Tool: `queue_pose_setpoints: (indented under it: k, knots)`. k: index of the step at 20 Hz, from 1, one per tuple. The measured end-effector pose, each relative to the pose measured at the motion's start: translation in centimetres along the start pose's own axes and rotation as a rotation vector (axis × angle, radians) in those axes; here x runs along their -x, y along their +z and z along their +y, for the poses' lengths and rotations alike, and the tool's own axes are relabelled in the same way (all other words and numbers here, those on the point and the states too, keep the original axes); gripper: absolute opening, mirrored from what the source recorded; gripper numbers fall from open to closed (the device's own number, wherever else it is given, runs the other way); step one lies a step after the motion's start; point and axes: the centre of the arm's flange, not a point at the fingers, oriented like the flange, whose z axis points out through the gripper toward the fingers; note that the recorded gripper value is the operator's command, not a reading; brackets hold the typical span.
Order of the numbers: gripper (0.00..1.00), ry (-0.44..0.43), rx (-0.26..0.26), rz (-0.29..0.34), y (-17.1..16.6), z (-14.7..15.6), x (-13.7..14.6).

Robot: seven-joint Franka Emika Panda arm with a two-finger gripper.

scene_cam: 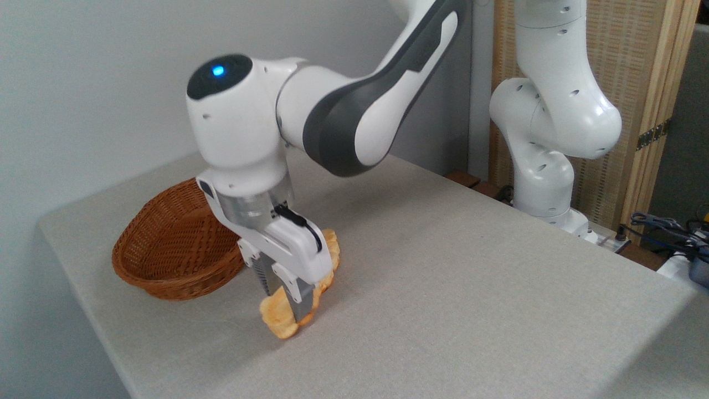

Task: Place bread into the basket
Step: 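Carry the held bun over the wicker basket, then lower the bun into the basket and open the gripper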

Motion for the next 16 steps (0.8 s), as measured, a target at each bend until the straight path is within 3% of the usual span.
queue_pose_setpoints:
  k: [4, 7, 10, 14, 15, 16]
  knots:
    - [0.48, 0.040, -0.033, 0.072, -4.0, 1.8, -1.8]
    - [0.48, 0.071, 0.014, 0.149, -5.7, 5.0, -4.3]
    - [0.50, 0.080, 0.056, 0.182, -5.7, 7.9, -6.2]
    - [0.50, 0.037, 0.055, 0.229, -5.0, 11.3, -8.9]
    - [0.56, 0.011, 0.058, 0.240, -4.5, 12.2, -9.8]
    - [0.78, -0.013, 0.062, 0.250, -4.0, 13.0, -10.5]
